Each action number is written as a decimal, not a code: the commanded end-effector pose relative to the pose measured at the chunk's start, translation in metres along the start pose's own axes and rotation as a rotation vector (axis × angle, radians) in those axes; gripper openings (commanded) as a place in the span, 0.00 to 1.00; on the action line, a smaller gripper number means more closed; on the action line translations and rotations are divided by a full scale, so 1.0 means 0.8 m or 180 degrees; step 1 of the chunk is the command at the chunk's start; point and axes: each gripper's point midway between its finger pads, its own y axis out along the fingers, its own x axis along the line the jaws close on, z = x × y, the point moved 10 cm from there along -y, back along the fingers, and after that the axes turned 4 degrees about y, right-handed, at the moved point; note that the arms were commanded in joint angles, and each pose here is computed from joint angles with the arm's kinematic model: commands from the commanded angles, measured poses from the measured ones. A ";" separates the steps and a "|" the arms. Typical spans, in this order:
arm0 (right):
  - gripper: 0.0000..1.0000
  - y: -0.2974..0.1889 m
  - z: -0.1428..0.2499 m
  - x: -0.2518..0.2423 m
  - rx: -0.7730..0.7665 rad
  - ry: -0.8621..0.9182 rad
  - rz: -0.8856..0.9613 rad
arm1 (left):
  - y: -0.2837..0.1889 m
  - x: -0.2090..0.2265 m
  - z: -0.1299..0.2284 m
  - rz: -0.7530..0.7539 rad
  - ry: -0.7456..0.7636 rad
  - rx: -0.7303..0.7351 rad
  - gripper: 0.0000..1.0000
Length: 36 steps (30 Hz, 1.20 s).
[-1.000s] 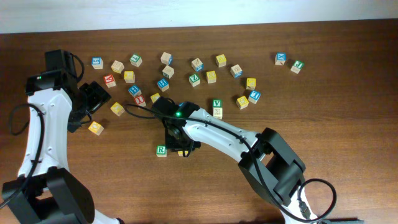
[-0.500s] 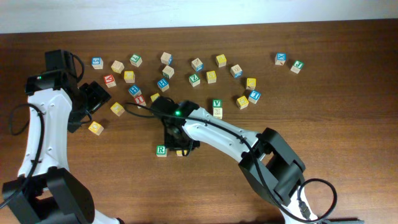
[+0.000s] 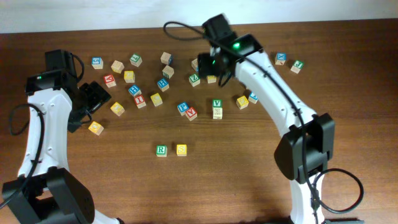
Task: Spell out RSS
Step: 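Place the yellow S block right of the R block, release, then grasp a second yellow S block with the right gripper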
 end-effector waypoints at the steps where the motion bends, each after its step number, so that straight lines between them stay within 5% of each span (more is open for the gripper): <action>1: 0.77 0.022 -0.021 -0.014 -0.0201 -0.0225 0.0007 | 0.002 0.002 -0.001 -0.0049 -0.0025 -0.0007 0.99; 14: 0.56 0.182 0.015 -0.034 0.0156 -0.0232 0.0259 | 0.002 0.002 -0.001 -0.0050 -0.0025 -0.0008 0.99; 26: 0.23 0.188 0.015 -0.034 0.0138 -0.0289 0.0249 | 0.002 0.002 -0.001 -0.0050 -0.0025 -0.0009 0.99; 32: 0.22 0.139 -0.003 -0.027 0.0045 -0.0283 0.0217 | 0.002 0.002 -0.001 -0.0050 -0.0026 -0.0009 0.99; 36: 0.22 -0.003 -0.028 -0.013 -0.0070 -0.0269 0.0169 | 0.002 0.002 -0.001 -0.0050 -0.0026 -0.0009 0.99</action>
